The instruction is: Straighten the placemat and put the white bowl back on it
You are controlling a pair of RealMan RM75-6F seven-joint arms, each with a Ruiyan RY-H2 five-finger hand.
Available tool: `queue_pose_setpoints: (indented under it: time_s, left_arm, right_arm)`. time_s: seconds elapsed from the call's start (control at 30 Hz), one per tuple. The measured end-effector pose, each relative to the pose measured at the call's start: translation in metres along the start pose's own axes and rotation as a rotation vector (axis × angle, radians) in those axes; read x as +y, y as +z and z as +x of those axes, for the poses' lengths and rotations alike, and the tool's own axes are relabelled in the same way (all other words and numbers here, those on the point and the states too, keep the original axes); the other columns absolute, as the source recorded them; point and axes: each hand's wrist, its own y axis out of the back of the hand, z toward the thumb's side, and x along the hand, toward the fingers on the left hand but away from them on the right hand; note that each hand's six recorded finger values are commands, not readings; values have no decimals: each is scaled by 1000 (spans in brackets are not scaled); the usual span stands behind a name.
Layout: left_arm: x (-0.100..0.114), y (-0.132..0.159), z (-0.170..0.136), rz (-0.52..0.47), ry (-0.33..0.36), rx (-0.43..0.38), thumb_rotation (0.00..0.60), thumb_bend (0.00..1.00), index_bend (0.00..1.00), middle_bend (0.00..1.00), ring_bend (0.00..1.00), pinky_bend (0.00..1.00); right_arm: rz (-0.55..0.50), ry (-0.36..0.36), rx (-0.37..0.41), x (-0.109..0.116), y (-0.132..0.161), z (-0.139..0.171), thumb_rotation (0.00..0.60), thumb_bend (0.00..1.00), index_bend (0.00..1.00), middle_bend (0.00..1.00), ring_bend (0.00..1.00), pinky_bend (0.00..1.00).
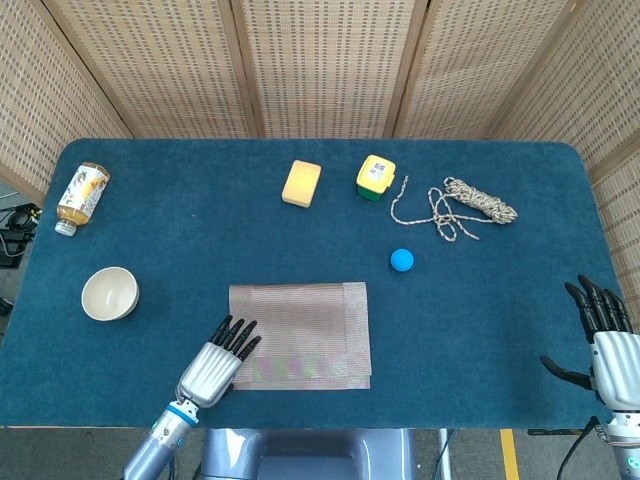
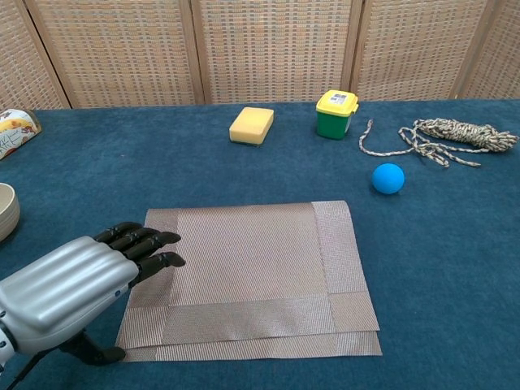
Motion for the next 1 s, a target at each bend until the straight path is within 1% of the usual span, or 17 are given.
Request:
queue_pose_setpoints:
  time_s: [0.23,0.4,0.67,0.83,0.93,1.0]
  left_arm:
    - [-1,4,7,14,10,-6,600,258,170,0,0,0]
    - [-3,7,12,21,12,-9,600,350,181,0,0,0]
    - [-1,6,14,8,29,-7,600,362,200,0,0,0]
    - [4,4,17,-6,52,0,600,420,218,0,0,0]
    - [8,2,19,-20,69,6,600,435,239,0,0,0]
    - [11,2,21,-29,84,7,600,441,277,0,0,0]
  right_arm:
    - [-3,2,-1,0,0,-1,600,136,0,0,0,0]
    - [-10,3,-6,0,-2,-1,600,136,0,0,0,0]
    - [-3,6,-3,-2,0,0,600,136,0,0,0,0]
    - [2,13,-4,-4,0,-1,600,136,0,0,0,0]
    - [1,14,-7,-4,0,-1,600,135,0,0,0,0]
    - [-2,12,-8,-3,-1,-1,600,134,0,0,0,0]
